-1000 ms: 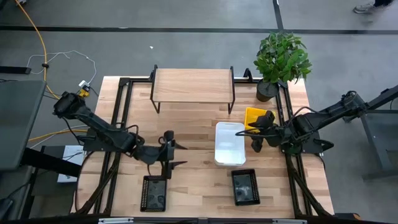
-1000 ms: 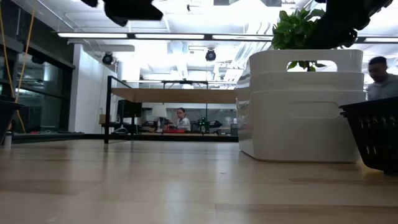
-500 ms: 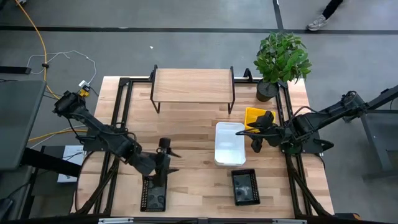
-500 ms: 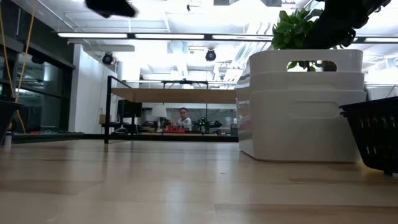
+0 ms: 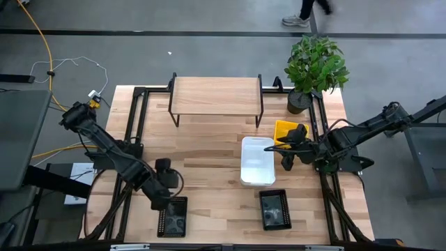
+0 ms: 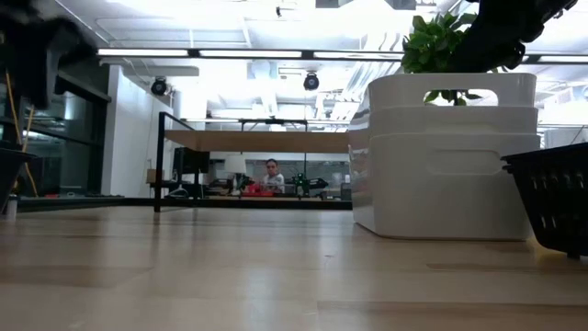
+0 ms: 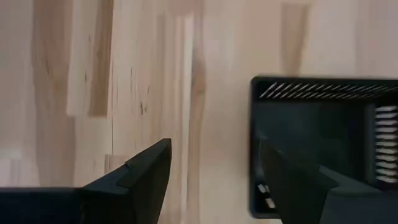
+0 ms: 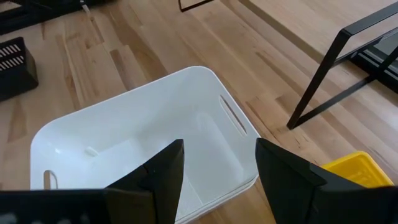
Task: Stack baskets on shelf by color
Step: Stack the left black bin on the black bins
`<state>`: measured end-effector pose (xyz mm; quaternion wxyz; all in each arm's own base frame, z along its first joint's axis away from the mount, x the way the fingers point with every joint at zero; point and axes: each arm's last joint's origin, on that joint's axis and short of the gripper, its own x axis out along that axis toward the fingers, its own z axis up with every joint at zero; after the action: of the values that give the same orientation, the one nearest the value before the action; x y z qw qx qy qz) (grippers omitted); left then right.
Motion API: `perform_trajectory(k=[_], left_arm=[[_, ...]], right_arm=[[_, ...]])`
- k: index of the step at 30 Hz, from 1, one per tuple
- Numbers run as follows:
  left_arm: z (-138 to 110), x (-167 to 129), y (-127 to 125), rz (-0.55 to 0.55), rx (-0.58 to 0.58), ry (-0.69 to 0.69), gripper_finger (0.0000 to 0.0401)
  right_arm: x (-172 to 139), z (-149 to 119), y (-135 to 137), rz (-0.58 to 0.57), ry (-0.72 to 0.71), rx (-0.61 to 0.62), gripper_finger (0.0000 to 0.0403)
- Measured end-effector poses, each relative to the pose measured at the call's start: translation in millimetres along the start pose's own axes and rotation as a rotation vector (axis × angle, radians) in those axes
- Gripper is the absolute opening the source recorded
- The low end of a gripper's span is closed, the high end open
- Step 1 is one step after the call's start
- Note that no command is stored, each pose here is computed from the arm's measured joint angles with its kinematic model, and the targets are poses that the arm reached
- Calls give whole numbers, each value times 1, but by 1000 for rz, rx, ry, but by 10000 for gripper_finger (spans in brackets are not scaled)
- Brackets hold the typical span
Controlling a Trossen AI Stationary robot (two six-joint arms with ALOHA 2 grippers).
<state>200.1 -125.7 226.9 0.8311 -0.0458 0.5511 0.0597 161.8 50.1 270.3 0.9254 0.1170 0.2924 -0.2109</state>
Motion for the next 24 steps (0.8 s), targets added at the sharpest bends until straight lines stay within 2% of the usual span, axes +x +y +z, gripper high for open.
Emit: perform_trajectory(k=[3,9,19,24], left_arm=[[-11,14,3,-27,3,46,229],[-19,33,2,-98,-7,11,229],[-15,35,-3,-152,-24,-29,229],[-18,51,-8,-149,-13,52,229]], right_arm=[[0,0,0,0,0,0,186],[0,0,0,-1,1,-17,186],[0,0,0,0,2,-19,186],[0,0,0,2,5,-20,186]])
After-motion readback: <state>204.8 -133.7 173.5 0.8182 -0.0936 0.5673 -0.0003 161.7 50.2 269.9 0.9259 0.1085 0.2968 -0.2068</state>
